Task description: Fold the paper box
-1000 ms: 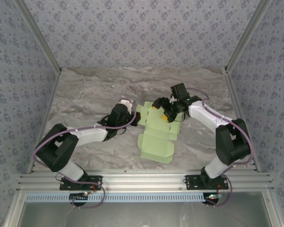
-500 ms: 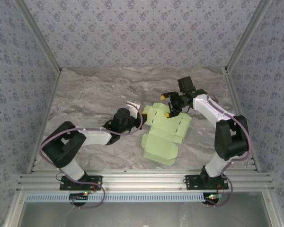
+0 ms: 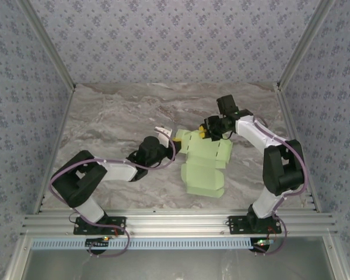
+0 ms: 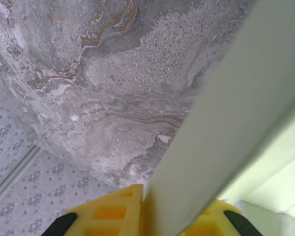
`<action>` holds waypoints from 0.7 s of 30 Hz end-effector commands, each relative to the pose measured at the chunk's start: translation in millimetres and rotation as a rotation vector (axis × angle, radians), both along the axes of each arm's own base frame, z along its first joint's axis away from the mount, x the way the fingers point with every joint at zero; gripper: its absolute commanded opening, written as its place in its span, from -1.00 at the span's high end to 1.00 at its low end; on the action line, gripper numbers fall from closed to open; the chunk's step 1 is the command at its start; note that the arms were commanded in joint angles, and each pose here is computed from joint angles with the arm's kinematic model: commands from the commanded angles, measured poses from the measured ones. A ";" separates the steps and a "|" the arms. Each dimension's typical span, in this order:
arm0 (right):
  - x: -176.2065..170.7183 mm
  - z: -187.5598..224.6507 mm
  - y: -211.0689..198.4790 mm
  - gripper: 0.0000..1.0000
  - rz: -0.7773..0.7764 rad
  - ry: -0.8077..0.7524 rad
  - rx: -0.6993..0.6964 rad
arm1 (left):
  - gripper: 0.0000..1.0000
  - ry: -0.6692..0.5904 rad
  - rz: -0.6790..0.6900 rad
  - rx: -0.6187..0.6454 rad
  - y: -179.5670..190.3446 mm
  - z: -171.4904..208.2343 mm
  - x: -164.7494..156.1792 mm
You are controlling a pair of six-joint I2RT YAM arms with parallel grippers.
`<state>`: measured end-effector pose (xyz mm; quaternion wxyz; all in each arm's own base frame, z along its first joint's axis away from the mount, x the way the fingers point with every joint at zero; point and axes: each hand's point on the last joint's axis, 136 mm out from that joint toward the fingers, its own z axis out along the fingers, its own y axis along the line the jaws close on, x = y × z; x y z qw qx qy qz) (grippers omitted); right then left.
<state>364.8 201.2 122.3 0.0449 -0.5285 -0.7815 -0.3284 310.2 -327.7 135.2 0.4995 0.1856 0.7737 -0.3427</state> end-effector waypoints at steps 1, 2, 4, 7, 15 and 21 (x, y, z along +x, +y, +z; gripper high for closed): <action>2.0 10.9 -1.8 0.83 0.051 -0.076 -0.087 | 0.19 -0.028 -0.023 -0.060 -0.6 21.0 -6.6; 3.9 13.4 -0.3 0.84 0.074 -0.102 -0.108 | 0.04 -0.026 -0.031 -0.058 0.6 21.5 -9.4; 8.2 17.6 2.5 0.87 0.130 -0.161 -0.155 | -0.33 -0.030 -0.037 -0.052 8.1 22.9 -17.7; 16.3 25.7 13.5 0.92 0.217 -0.280 -0.180 | -0.98 -0.053 -0.026 -0.030 26.6 28.2 -30.9; 23.2 42.0 50.5 0.93 0.443 -0.659 -0.198 | -0.99 -0.123 0.143 0.025 99.2 34.7 -45.1; 11.6 36.3 71.1 0.92 0.558 -0.825 -0.079 | -0.99 -0.192 0.095 0.182 112.0 22.6 -57.4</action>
